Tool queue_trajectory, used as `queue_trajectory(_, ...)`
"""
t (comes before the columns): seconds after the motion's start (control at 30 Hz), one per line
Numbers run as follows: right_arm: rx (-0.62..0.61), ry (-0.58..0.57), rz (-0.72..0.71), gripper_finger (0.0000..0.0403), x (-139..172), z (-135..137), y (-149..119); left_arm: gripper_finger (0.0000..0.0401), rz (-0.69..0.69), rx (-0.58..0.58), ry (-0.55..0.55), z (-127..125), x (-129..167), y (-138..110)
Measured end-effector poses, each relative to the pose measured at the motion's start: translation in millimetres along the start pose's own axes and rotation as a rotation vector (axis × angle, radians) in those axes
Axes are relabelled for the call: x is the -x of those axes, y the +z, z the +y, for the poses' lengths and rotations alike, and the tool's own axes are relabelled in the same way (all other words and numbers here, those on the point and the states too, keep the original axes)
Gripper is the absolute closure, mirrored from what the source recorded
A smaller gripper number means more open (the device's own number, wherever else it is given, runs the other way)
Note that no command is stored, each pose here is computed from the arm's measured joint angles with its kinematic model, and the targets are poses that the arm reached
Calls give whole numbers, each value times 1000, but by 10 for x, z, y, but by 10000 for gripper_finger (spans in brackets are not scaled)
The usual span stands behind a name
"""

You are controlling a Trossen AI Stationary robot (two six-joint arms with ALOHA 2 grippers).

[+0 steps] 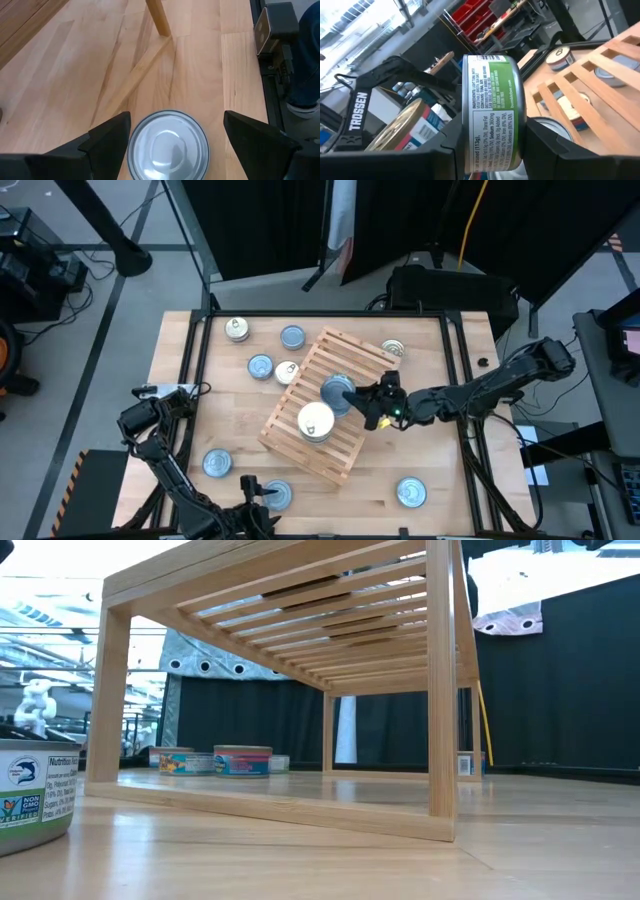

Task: Stack canned seafood by type on shelf
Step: Stack the green tuna can on top of the other green tuna can on the shelf

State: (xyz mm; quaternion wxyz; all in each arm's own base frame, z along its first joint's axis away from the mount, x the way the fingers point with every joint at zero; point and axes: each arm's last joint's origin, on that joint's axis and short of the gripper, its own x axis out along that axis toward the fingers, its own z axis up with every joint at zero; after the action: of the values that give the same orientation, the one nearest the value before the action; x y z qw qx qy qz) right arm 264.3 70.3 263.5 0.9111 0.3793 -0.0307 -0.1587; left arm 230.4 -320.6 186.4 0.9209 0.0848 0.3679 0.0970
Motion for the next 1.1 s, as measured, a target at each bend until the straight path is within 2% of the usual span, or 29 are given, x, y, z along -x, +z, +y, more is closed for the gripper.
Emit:
queue_trajectory(0.27,-19,-10,34,264,-6,-23,-31,74,0,1,0,0,-1,1)
queue_trajectory(0.53,6,-39,58,181,-3,-54,-58,74,0,2,0,0,-1,1)
queue_trajectory(0.8,140,-32,66,102,7,-47,-69,74,1,2,-1,0,-1,0)
queue_trajectory(0.97,171,-19,79,72,33,-21,-99,74,13,2,-10,-3,-1,-3)
queue_trajectory(1.1,175,-17,99,63,60,-10,-136,74,15,2,-12,-3,-1,-4)
